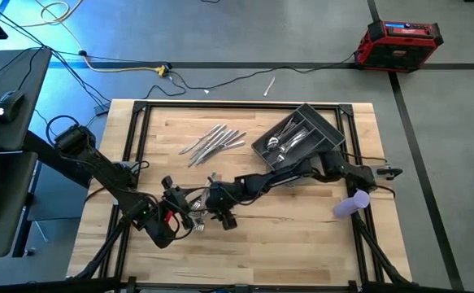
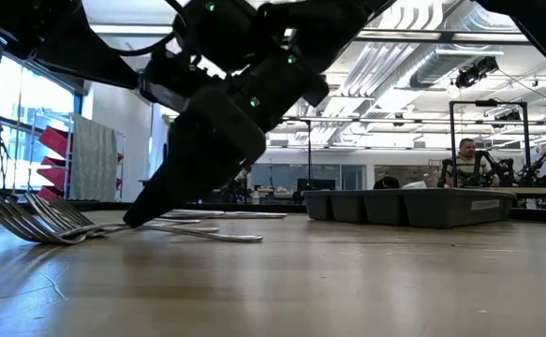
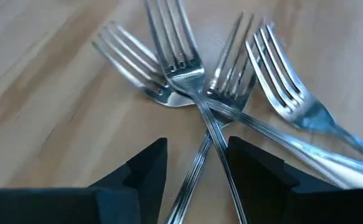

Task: Sort silverware
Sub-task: Put the fork in the silverware tray

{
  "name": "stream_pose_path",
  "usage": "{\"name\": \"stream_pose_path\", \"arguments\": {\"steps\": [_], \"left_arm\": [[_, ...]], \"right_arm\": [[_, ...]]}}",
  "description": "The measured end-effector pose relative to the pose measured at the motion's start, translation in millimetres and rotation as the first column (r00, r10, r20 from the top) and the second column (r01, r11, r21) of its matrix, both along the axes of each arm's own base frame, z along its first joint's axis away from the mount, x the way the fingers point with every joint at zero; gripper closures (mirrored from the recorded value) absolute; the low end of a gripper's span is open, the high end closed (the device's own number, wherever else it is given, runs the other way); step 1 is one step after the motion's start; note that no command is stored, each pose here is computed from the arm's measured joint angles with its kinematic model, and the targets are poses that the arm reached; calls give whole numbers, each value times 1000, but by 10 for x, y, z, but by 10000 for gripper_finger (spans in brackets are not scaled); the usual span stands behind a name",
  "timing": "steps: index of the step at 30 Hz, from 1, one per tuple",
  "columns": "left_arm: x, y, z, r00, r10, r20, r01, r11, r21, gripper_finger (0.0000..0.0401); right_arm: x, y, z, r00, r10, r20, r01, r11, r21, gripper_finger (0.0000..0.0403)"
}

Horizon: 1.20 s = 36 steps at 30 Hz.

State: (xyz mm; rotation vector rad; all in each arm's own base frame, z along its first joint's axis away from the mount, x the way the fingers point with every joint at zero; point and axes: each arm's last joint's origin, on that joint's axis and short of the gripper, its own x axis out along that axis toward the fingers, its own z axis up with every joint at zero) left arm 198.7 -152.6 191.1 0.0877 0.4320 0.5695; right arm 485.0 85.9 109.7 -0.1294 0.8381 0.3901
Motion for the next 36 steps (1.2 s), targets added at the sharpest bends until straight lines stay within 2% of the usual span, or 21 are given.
{"name": "stream_pose_path", "arguments": {"steps": [6,13,16,20,26,31,36], "left_arm": [[1,0,0,1000,0,0,0,1000,-2,298],[1,1,0,1000,1,0,-1,1000,-2,298],[0,1,-1,1000,0,0,0,1000,-3,298],[1,1,-1,1000,1,0,-1,1000,-4,298],[1,1,-1,1000,1,0,-1,1000,-5,298],[1,1,-1,1000,2,2,-2,1000,-8,298],[1,-1,-4,1000,-3,-5,3,1000,-18,298]], "right_arm": [[-46,161,-25,989,-148,-16,146,987,-68,245],[-72,240,-32,983,-182,-32,180,982,-58,250],[-75,240,-34,980,-194,-39,192,980,-50,273],[-79,246,-8,981,-191,-37,189,981,-46,325],[-94,222,137,981,-186,-57,183,982,-53,388],[-133,213,307,980,-187,-62,183,981,-56,398],[-177,241,363,978,-195,-79,189,979,-77,399]]}}
